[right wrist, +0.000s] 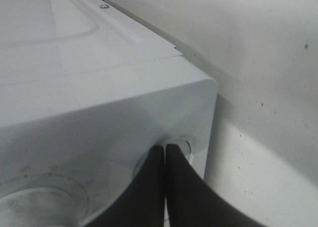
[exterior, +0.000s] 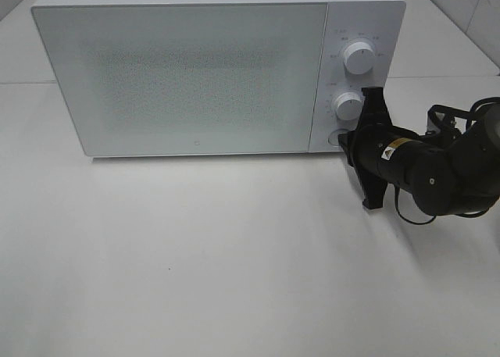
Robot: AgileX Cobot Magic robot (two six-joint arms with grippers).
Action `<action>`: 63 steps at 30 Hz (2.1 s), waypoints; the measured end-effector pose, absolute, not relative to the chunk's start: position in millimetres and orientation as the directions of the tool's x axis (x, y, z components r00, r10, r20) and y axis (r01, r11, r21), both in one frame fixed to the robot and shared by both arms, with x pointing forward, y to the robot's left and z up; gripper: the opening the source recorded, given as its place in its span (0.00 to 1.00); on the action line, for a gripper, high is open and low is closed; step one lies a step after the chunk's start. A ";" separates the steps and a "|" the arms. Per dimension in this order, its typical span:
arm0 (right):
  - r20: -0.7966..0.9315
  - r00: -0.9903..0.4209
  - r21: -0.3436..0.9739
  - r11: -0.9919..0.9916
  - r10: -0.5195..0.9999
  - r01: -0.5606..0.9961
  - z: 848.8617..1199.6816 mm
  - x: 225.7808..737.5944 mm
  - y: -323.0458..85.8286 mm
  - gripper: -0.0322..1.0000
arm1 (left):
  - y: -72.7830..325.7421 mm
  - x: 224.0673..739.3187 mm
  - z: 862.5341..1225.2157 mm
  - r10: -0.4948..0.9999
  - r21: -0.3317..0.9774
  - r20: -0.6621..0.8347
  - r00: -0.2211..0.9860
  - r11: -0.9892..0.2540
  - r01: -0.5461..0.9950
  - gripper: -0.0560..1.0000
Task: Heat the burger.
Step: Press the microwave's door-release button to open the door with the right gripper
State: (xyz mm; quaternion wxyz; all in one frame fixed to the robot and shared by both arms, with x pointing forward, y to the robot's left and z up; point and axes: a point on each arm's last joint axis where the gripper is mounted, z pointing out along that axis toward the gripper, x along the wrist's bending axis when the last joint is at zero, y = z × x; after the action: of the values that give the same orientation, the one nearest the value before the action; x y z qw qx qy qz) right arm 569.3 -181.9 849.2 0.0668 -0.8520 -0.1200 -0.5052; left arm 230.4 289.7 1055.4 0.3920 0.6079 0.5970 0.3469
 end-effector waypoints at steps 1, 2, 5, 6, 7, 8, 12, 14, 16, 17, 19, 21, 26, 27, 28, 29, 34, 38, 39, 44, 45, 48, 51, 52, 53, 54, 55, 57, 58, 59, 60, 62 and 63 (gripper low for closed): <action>0.879 0.457 0.008 -0.962 0.137 0.273 849.7 570.5 -181.4 0.06 | 289.7 230.4 1055.4 0.998 0.891 -0.046 0.046 0.020 0.454 1.00; 0.879 0.457 0.008 -0.962 0.137 0.273 849.7 571.2 -181.1 0.06 | 289.7 230.4 1055.4 0.998 0.891 -0.046 0.046 0.020 0.454 1.00; 0.879 0.454 0.013 -0.961 0.143 0.276 849.7 572.1 -180.8 0.06 | 289.7 230.4 1055.4 0.998 0.891 -0.046 0.046 0.020 0.454 1.00; 0.879 0.451 0.025 -0.961 0.152 0.276 849.8 572.5 -181.2 0.06 | 289.7 230.4 1055.4 0.998 0.891 -0.046 0.046 0.020 0.454 1.00; 0.879 0.447 0.037 -0.960 0.163 0.277 849.9 572.6 -181.6 0.06 | 289.7 230.4 1055.4 0.998 0.891 -0.047 0.047 0.021 0.454 1.00; 0.879 0.447 0.037 -0.960 0.163 0.277 849.9 572.6 -181.6 0.06 | 289.7 230.4 1055.4 0.998 0.891 -0.047 0.047 0.021 0.454 1.00; 0.884 0.419 0.094 -0.957 0.208 0.276 849.3 572.9 -180.8 0.06 | 289.7 230.4 1055.4 0.998 0.891 -0.047 0.047 0.021 0.454 1.00; 0.885 0.413 0.103 -0.955 0.215 0.276 849.3 573.0 -180.8 0.06 | 289.7 230.4 1055.4 0.998 0.891 -0.047 0.047 0.021 0.454 1.00; 0.887 0.405 0.112 -0.954 0.222 0.277 848.4 573.6 -180.5 0.06 | 289.7 230.4 1055.4 0.998 0.891 -0.047 0.047 0.021 0.454 1.00; 0.887 0.405 0.112 -0.954 0.222 0.277 848.4 573.6 -180.5 0.06 | 289.7 230.4 1055.4 0.998 0.891 -0.047 0.047 0.021 0.454 1.00; 0.889 0.400 0.114 -0.954 0.222 0.277 849.3 575.4 -179.9 0.06 | 289.7 230.4 1055.4 0.998 0.891 -0.047 0.047 0.021 0.454 1.00; 0.890 0.400 0.115 -0.956 0.219 0.269 850.4 577.5 -177.7 0.06 | 289.7 230.4 1055.4 0.998 0.891 -0.047 0.047 0.021 0.454 1.00; 0.879 0.404 0.151 -0.951 0.254 0.269 850.7 582.3 -174.1 0.06 | 289.7 230.4 1055.4 0.998 0.891 -0.047 0.047 0.021 0.454 1.00; 0.877 0.403 0.158 -0.950 0.261 0.271 849.5 584.9 -172.8 0.06 | 289.7 230.4 1055.4 0.998 0.891 -0.047 0.047 0.021 0.454 1.00; 0.877 0.403 0.158 -0.950 0.261 0.271 849.5 584.9 -172.8 0.06 | 289.7 230.4 1055.4 0.998 0.891 -0.047 0.047 0.021 0.454 1.00; 0.870 0.423 0.153 -0.954 0.253 0.257 845.8 587.1 -172.7 0.06 | 289.7 230.4 1055.4 0.998 0.891 -0.047 0.047 0.021 0.454 1.00; 0.863 0.451 0.126 -0.961 0.227 0.245 843.6 589.5 -170.5 0.06 | 289.7 230.4 1055.4 0.998 0.891 -0.047 0.047 0.021 0.454 1.00; 0.864 0.450 0.125 -0.962 0.227 0.244 843.8 589.7 -170.4 0.06 | 289.7 230.4 1055.4 0.998 0.891 -0.047 0.047 0.021 0.454 1.00; 0.864 0.450 0.125 -0.961 0.227 0.245 843.8 589.6 -170.1 0.06 | 289.7 230.4 1055.4 0.998 0.891 -0.047 0.047 0.021 0.454 1.00; 0.867 0.452 0.112 -0.966 0.210 0.234 843.7 589.2 -169.0 0.06 | 289.7 230.2 1055.4 0.998 0.891 -0.047 0.047 0.021 0.453 1.00; 0.867 0.454 0.108 -0.967 0.205 0.230 843.7 589.2 -169.2 0.06 | 289.7 230.2 1055.4 0.998 0.891 -0.047 0.047 0.021 0.453 1.00; 0.868 0.456 0.099 -0.969 0.194 0.225 843.7 589.2 -169.2 0.06 | 289.7 230.2 1055.4 0.998 0.891 -0.047 0.047 0.021 0.453 1.00; 0.868 0.458 0.092 -0.970 0.189 0.226 843.6 589.0 -168.6 0.06 | 289.7 230.2 1055.4 0.998 0.891 -0.047 0.047 0.021 0.453 1.00; 0.868 0.458 0.092 -0.970 0.189 0.226 843.6 589.0 -168.6 0.06 | 289.7 230.2 1055.4 0.998 0.891 -0.047 0.047 0.021 0.453 1.00; 0.868 0.462 0.084 -0.971 0.182 0.225 843.4 588.8 -168.4 0.06 | 289.7 230.2 1055.4 0.998 0.891 -0.047 0.047 0.021 0.453 1.00; 0.868 0.462 0.084 -0.971 0.182 0.225 843.4 588.8 -168.4 0.06 | 289.7 230.2 1055.4 0.998 0.891 -0.047 0.047 0.021 0.453 1.00; 0.862 0.482 0.051 -0.974 0.154 0.219 843.9 588.3 -168.4 0.06 | 289.7 230.2 1055.4 0.998 0.891 -0.047 0.047 0.021 0.453 1.00; 0.858 0.494 0.034 -0.975 0.141 0.219 844.2 588.1 -168.9 0.06 | 289.7 230.2 1055.4 0.998 0.891 -0.047 0.047 0.021 0.453 1.00; 0.853 0.505 0.013 -0.974 0.128 0.225 847.9 588.4 -170.0 0.06 | 289.7 230.2 1055.4 0.998 0.891 -0.047 0.047 0.021 0.453 1.00; 0.846 0.516 0.008 -0.971 0.134 0.240 849.3 587.2 -171.7 0.06 | 289.7 230.2 1055.4 0.998 0.891 -0.047 0.047 0.021 0.453 1.00; 0.846 0.516 0.008 -0.971 0.134 0.240 849.3 587.2 -171.7 0.06 | 289.7 230.2 1055.4 0.998 0.891 -0.047 0.047 0.021 0.453 1.00; 0.846 0.507 0.023 -0.959 0.169 0.281 856.1 584.5 -172.9 0.06 | 289.7 230.2 1055.4 0.998 0.891 -0.047 0.047 0.021 0.453 1.00; 0.846 0.507 0.023 -0.959 0.169 0.281 856.1 584.5 -172.9 0.06 | 289.7 230.2 1055.4 0.998 0.891 -0.047 0.047 0.021 0.453 1.00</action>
State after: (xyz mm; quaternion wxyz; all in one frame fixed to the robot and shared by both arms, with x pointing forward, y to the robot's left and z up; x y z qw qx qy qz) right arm 584.5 -172.9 856.1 0.0585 -0.8660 -0.1298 -0.4794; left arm 230.2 289.7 1055.4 0.3926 0.6078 0.5968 0.3469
